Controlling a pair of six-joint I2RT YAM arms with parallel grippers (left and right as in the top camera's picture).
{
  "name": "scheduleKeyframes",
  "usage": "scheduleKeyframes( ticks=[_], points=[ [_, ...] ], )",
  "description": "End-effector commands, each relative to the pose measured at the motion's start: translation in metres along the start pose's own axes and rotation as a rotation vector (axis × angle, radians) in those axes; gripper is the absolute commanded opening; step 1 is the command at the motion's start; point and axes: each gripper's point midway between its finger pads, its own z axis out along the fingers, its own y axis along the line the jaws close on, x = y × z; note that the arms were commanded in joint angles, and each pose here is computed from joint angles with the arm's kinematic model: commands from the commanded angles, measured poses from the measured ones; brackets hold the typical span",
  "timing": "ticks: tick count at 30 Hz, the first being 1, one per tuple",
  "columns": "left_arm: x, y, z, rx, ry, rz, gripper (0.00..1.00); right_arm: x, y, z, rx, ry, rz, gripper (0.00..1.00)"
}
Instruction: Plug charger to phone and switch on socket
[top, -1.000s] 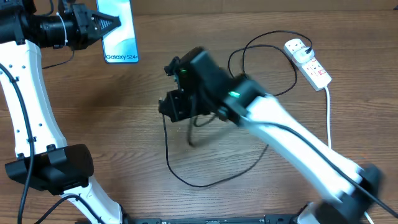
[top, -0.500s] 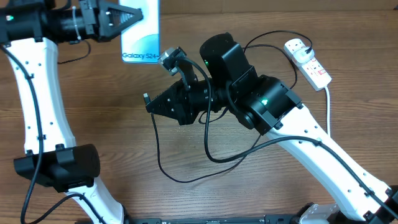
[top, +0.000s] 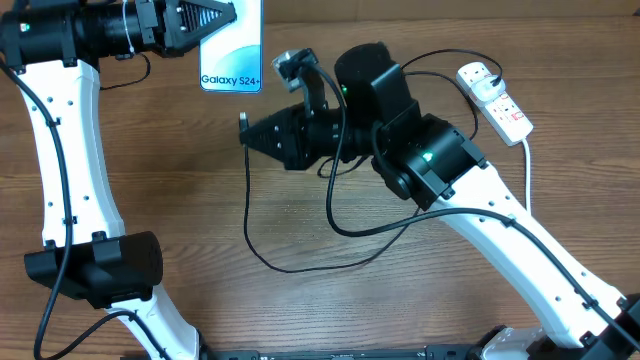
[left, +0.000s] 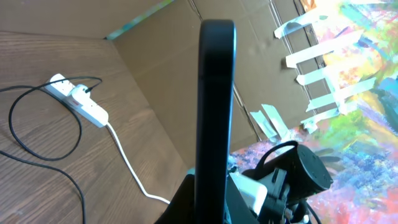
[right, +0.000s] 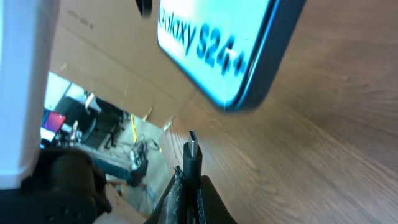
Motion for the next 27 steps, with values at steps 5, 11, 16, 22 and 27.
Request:
scheduleKeyframes(
  ticks=[5,11,16,22,27],
  points=[
    [0.001,-0.013,-0.002,0.045,0.008,-0.015,0.04,-0.008,0.002,0.008,-0.058,-0.014,0.031,0.04],
    [0.001,-0.013,-0.002,0.045,0.008,-0.015,0.04,-0.011,0.000,0.014,-0.077,-0.019,0.054,0.04],
    [0.001,-0.013,-0.002,0.045,0.008,-0.014,0.04,-0.015,0.003,0.015,-0.094,-0.029,0.038,0.04],
    [0.001,-0.013,-0.002,0.045,0.007,-0.013,0.04,-0.017,0.006,0.014,-0.111,-0.034,0.026,0.04],
    [0.001,-0.013,-0.003,0.044,0.006,-0.013,0.04,-0.020,0.008,0.014,-0.119,-0.047,0.013,0.04]
  ],
)
